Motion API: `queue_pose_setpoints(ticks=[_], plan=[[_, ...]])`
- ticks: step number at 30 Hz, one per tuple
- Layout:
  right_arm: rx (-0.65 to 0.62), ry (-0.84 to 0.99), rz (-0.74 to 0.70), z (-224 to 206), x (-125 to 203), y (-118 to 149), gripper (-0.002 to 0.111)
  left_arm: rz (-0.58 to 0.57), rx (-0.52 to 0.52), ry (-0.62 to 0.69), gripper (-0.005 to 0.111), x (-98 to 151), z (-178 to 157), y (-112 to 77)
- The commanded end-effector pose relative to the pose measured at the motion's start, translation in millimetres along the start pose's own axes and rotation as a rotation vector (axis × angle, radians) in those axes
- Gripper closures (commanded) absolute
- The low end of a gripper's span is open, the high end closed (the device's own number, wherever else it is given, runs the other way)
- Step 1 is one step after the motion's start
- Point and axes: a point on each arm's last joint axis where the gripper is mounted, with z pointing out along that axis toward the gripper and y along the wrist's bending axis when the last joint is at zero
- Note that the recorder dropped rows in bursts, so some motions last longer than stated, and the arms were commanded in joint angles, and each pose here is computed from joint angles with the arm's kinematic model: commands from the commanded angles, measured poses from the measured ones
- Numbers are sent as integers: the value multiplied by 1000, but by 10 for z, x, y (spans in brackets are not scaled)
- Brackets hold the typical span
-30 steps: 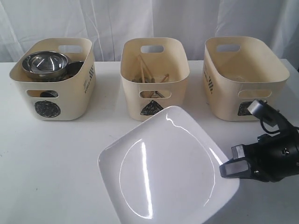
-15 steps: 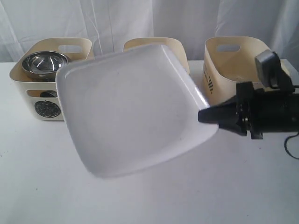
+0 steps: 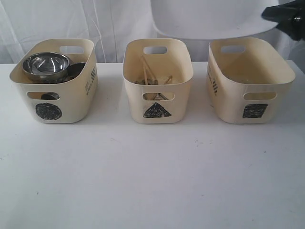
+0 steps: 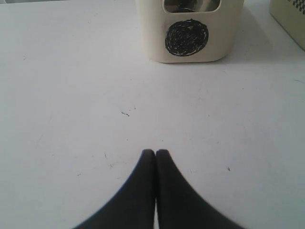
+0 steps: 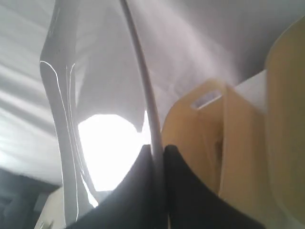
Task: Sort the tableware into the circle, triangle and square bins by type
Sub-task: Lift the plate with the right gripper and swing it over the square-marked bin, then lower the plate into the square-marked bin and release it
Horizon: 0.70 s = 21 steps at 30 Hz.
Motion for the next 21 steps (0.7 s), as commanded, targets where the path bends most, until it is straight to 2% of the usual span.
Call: queue_pose_setpoints(ticks=[1,8,13,16,21], plan=[[78,-167,47,-202,-306,-120,108,0,6,-1,107,8,1,-4],[198,-234,91,-308,-438,-498,108,0,6,-1,107,8,1,-4],[462,-246,-49,-377,-464,-757,108,0,6,-1,107,8,1,-4],[562,-279,-134,-428,-511,-821,108,0,6,-1,107,8,1,-4],[611,-234,-271,-409,-504,-890,108,0,6,-1,107,8,1,-4]])
